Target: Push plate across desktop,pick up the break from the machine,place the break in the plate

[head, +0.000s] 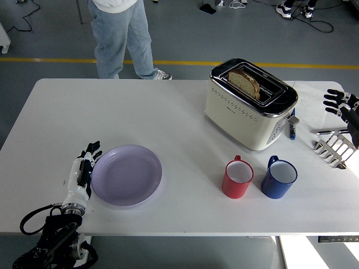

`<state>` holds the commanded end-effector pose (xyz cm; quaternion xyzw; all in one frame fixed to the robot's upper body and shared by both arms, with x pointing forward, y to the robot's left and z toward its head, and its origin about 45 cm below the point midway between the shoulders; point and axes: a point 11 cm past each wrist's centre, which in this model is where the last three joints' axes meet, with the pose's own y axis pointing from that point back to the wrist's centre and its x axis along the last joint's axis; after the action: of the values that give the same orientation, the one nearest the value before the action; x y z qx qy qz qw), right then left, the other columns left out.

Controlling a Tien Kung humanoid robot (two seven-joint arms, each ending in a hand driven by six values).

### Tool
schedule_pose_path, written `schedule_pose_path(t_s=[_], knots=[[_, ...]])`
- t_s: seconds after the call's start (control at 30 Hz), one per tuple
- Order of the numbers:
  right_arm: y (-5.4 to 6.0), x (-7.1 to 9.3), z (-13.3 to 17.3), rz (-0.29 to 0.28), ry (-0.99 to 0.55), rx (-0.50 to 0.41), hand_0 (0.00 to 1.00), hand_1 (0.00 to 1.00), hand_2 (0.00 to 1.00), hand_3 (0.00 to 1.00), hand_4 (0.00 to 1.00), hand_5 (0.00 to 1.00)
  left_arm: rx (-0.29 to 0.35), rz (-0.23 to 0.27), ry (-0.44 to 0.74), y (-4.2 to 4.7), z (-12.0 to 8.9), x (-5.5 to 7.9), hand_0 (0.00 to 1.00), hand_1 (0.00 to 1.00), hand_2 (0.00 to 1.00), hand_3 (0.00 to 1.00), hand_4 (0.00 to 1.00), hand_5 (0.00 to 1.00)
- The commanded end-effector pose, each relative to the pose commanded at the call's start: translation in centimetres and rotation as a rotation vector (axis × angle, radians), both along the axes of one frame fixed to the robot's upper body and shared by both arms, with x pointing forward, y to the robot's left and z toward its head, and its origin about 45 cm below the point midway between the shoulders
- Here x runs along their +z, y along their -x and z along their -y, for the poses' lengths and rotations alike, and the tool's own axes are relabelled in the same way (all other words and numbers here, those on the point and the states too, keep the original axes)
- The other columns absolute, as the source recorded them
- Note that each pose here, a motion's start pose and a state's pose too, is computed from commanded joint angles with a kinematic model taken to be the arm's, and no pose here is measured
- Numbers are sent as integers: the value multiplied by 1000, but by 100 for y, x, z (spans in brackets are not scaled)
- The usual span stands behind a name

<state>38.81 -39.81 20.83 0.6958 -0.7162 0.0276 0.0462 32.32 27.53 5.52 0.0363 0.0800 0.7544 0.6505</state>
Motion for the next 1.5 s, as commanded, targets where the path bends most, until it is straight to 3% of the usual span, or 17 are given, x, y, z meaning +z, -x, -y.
schedule_pose_path(t_s=[0.27,0.5,0.7,0.93,1.23,1.5], knots=[[7,-10,0,-2,-1,-1,803,748,734,717,420,598,-22,0,10,-6,86,1,799,855,887,827,615,998],[24,-38,1,-9,0,0,803,748,734,717,420,597,-29,-13,28,57,144,-49,799,855,887,827,615,998],[42,-78,-14,-19,0,4,803,748,734,717,420,597,6,-21,53,128,167,-104,801,855,888,827,614,998],[49,-105,-33,-26,0,10,803,748,735,717,420,597,28,-23,72,152,194,-128,803,856,889,827,614,998],[54,-121,-44,-30,-1,13,803,748,735,717,419,596,10,-30,88,133,273,-137,802,857,889,825,614,998],[42,-103,-47,-26,1,15,803,748,735,717,421,597,-12,-18,104,63,385,-91,802,857,891,825,614,998]])
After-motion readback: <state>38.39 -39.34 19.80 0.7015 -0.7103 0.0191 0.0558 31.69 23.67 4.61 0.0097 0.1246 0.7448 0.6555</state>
